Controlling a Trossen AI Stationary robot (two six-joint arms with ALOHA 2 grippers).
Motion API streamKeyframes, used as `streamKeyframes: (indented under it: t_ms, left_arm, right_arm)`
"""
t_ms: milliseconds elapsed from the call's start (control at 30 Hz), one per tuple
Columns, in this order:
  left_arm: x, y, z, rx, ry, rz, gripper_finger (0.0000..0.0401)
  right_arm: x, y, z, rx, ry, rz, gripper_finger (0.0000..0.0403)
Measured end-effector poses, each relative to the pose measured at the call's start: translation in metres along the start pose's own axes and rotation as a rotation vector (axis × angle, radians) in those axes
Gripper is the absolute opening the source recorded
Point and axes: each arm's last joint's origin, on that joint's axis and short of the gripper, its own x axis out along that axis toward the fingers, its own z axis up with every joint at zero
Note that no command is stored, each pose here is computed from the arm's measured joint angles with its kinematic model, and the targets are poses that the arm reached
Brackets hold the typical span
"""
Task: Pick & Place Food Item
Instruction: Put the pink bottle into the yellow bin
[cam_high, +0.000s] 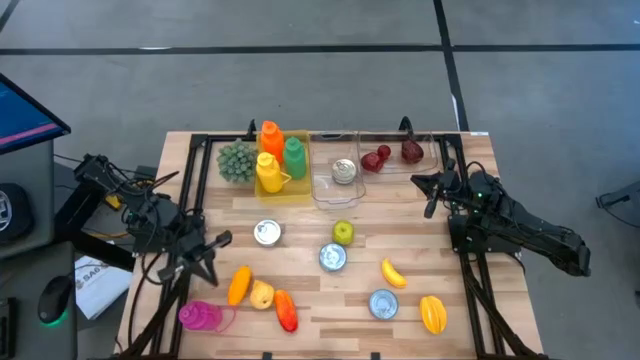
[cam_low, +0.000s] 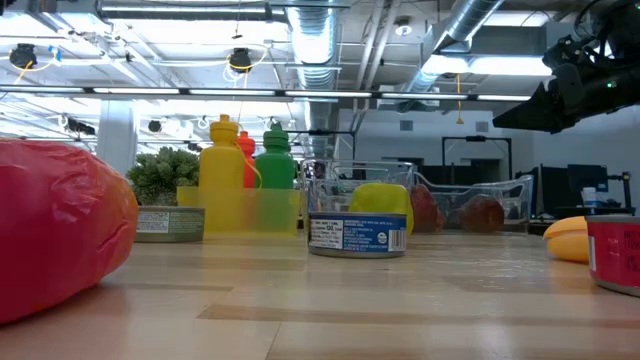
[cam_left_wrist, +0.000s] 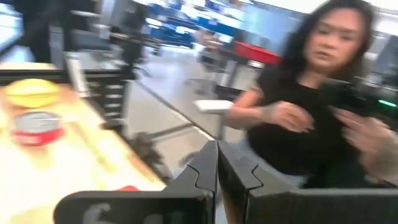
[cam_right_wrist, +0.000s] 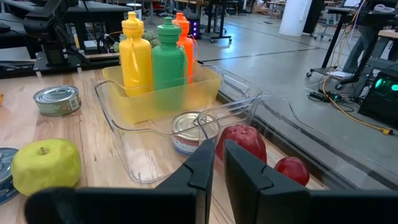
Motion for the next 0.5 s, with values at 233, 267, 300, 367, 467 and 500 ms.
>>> streamKeyframes:
  t_ms: [233, 267, 300, 367, 467, 500]
  left_arm:
    - [-0.001, 0.011, -0.004, -0.204, -0.052, 0.340, 0.0000]
    - [0.000, 0.012, -0.007, -0.227, -0.027, 0.365, 0.0000]
    - [0.001, 0.014, -0.011, -0.254, 0.005, 0.385, 0.0000]
    - [0.004, 0.016, -0.015, -0.318, 0.060, 0.423, 0.0000]
    - [0.011, 0.019, -0.016, -0.374, 0.117, 0.462, 0.0000]
    - [0.015, 0.020, -0.014, -0.376, 0.125, 0.466, 0.0000]
  right_arm:
    - [0.000, 0.000, 0.000, 0.000, 0.000, 0.000, 0.0033]
    - [0.000, 0.000, 0.000, 0.000, 0.000, 0.000, 0.0033]
    - [0.000, 0.000, 0.000, 0.000, 0.000, 0.000, 0.0033]
    - [0.000, 0.000, 0.000, 0.000, 0.000, 0.000, 0.0033]
    - [0.000, 0.000, 0.000, 0.000, 0.000, 0.000, 0.0033]
    - [0.000, 0.000, 0.000, 0.000, 0.000, 0.000, 0.0033]
